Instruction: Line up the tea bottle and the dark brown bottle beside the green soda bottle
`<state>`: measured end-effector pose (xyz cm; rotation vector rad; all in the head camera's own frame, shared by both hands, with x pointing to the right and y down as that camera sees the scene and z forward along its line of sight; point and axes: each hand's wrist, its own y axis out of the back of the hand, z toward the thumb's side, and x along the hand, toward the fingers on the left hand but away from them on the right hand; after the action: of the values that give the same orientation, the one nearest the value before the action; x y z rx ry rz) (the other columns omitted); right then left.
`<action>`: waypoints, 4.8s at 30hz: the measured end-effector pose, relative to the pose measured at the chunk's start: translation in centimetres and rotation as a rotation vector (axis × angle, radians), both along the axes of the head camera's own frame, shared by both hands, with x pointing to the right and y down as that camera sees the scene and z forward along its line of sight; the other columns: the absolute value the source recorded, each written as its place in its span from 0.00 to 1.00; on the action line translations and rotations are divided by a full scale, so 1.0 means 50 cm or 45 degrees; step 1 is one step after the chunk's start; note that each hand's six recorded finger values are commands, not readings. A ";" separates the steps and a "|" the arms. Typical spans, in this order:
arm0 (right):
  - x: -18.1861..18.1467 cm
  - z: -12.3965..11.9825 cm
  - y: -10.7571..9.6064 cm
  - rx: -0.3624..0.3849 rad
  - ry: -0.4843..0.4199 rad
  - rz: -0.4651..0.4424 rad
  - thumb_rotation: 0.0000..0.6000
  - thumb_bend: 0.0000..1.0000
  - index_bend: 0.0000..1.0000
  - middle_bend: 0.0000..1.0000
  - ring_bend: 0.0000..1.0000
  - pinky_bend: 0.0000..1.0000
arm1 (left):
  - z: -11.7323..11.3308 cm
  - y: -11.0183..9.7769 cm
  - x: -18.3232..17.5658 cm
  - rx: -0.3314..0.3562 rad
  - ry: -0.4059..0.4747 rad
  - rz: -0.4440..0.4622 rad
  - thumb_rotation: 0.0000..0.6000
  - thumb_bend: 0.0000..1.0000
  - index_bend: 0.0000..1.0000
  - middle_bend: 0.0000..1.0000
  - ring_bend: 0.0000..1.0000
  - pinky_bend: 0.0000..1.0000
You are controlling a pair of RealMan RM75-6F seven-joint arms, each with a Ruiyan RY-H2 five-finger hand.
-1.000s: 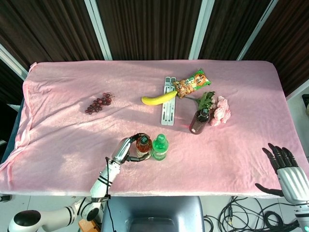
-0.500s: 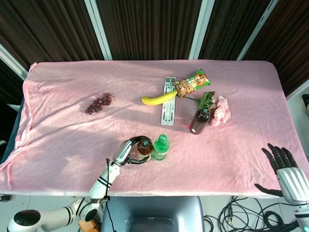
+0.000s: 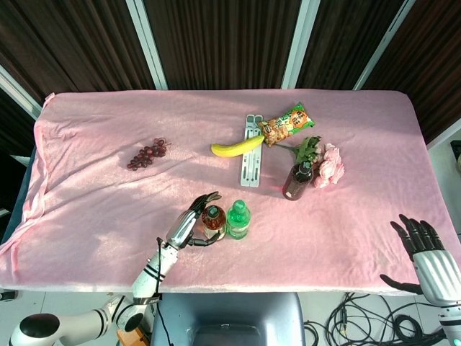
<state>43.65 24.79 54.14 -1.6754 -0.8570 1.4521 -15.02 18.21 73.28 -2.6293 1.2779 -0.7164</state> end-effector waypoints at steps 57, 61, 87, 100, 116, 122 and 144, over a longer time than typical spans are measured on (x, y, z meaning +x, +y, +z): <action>-0.247 0.358 -0.406 -0.416 -0.878 0.407 1.00 0.21 0.47 0.28 0.18 0.26 | -0.190 0.078 -0.592 0.355 -1.120 -0.055 1.00 0.29 0.00 0.06 0.00 0.00; -0.256 0.365 -0.406 -0.397 -0.868 0.397 1.00 0.21 0.58 0.34 0.24 0.30 | -0.186 0.081 -0.589 0.341 -1.120 -0.044 1.00 0.30 0.00 0.06 0.00 0.00; -0.302 0.345 -0.396 -0.083 -0.867 0.285 1.00 0.37 1.00 0.69 0.80 0.84 | -0.197 0.081 -0.598 0.337 -1.125 -0.074 1.00 0.30 0.00 0.06 0.00 0.00; -0.345 0.272 -0.287 -0.158 -1.018 0.140 1.00 0.37 1.00 0.69 0.80 0.84 | -0.195 0.078 -0.594 0.342 -1.134 -0.070 1.00 0.30 0.00 0.06 0.00 0.00; -0.428 0.308 -0.225 -0.297 -1.003 0.107 1.00 0.37 1.00 0.69 0.80 0.84 | -0.194 0.075 -0.599 0.337 -1.136 -0.075 1.00 0.30 0.00 0.05 0.00 0.00; -0.432 0.313 -0.218 -0.316 -1.010 0.113 1.00 0.37 1.00 0.69 0.80 0.84 | -0.192 0.076 -0.598 0.332 -1.135 -0.071 1.00 0.30 0.00 0.05 0.00 0.00; -0.438 0.323 -0.198 -0.379 -1.050 0.052 1.00 0.33 0.54 0.48 0.53 0.60 | -0.185 0.076 -0.598 0.305 -1.143 -0.063 1.00 0.30 0.00 0.04 0.00 0.00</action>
<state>21.75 14.90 70.29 -2.5600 -1.1334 0.9098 -44.93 22.01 64.03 -1.7163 1.0386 -1.4132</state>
